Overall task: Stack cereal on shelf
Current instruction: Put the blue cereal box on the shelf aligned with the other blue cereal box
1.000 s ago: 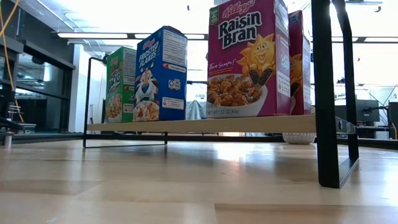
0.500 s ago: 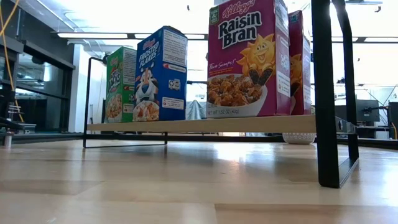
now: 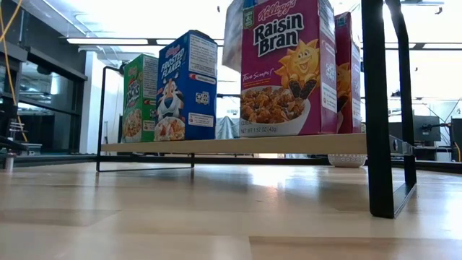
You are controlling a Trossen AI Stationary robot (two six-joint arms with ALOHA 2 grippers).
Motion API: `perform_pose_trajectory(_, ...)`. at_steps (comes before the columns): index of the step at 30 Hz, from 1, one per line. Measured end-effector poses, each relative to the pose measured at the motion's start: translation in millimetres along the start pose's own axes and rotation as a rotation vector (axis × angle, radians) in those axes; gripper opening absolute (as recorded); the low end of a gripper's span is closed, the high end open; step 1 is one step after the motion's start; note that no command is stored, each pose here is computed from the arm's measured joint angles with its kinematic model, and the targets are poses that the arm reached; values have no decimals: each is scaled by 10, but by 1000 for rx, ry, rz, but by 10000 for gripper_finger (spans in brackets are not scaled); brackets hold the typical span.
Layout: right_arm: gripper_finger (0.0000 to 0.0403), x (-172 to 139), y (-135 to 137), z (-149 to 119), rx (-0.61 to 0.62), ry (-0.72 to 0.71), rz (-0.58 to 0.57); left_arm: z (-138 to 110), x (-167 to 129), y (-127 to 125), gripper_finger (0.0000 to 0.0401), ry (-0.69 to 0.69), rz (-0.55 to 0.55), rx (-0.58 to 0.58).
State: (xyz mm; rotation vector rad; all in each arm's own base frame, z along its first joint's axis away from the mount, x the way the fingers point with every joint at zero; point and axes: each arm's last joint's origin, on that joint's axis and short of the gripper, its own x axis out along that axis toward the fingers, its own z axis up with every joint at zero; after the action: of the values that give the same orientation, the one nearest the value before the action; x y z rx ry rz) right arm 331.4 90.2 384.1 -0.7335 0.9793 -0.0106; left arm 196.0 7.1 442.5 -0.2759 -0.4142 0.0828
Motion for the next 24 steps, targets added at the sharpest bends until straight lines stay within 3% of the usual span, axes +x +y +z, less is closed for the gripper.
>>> perform_pose_trajectory(11,0,575,263,190,-105,119,-1,-1,0,0,0,1,0,0)
perform_pose_trajectory(24,0,770,487,325,-215,81,-3,-2,0,1,0,2,1,3)
